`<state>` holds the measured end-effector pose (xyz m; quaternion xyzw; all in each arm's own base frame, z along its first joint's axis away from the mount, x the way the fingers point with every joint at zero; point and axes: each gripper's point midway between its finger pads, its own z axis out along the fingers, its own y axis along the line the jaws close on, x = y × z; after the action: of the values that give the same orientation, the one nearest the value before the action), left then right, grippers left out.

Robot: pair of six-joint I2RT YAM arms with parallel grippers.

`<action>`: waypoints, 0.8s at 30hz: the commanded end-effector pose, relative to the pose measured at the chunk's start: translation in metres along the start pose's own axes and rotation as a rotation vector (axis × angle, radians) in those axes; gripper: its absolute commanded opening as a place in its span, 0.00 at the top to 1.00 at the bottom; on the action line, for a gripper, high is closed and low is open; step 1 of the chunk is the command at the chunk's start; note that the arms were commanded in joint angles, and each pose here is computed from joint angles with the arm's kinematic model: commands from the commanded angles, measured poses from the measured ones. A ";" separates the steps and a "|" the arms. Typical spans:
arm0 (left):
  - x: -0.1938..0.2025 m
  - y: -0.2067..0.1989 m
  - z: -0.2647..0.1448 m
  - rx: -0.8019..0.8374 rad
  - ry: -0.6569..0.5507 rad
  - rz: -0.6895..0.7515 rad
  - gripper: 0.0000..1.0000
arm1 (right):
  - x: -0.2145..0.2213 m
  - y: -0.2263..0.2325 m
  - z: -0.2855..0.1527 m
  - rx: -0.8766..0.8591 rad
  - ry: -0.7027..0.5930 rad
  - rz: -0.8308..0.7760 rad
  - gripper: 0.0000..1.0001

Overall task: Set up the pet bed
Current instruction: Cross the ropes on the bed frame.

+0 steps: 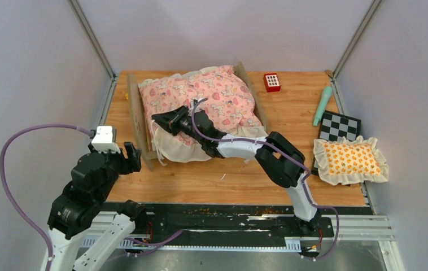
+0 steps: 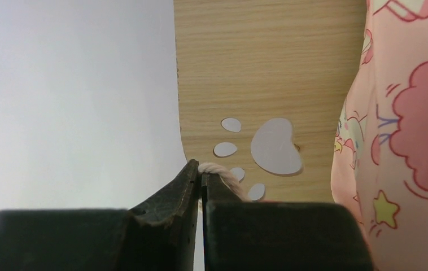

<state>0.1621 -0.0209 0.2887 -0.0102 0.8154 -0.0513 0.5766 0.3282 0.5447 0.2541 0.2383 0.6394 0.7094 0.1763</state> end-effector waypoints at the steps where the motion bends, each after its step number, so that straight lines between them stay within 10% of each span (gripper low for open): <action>1: -0.027 -0.016 0.010 0.061 -0.063 0.035 0.20 | 0.011 0.043 -0.009 -0.096 0.043 -0.023 0.94; 24: -0.003 -0.056 0.093 0.166 -0.033 0.163 0.43 | 0.024 0.071 -0.049 -0.120 0.192 -0.112 0.94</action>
<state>0.2357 -0.0845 0.2631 0.1075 0.8092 -0.0845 0.5714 0.2963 0.5204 0.2795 0.1455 0.6604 0.7179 0.1653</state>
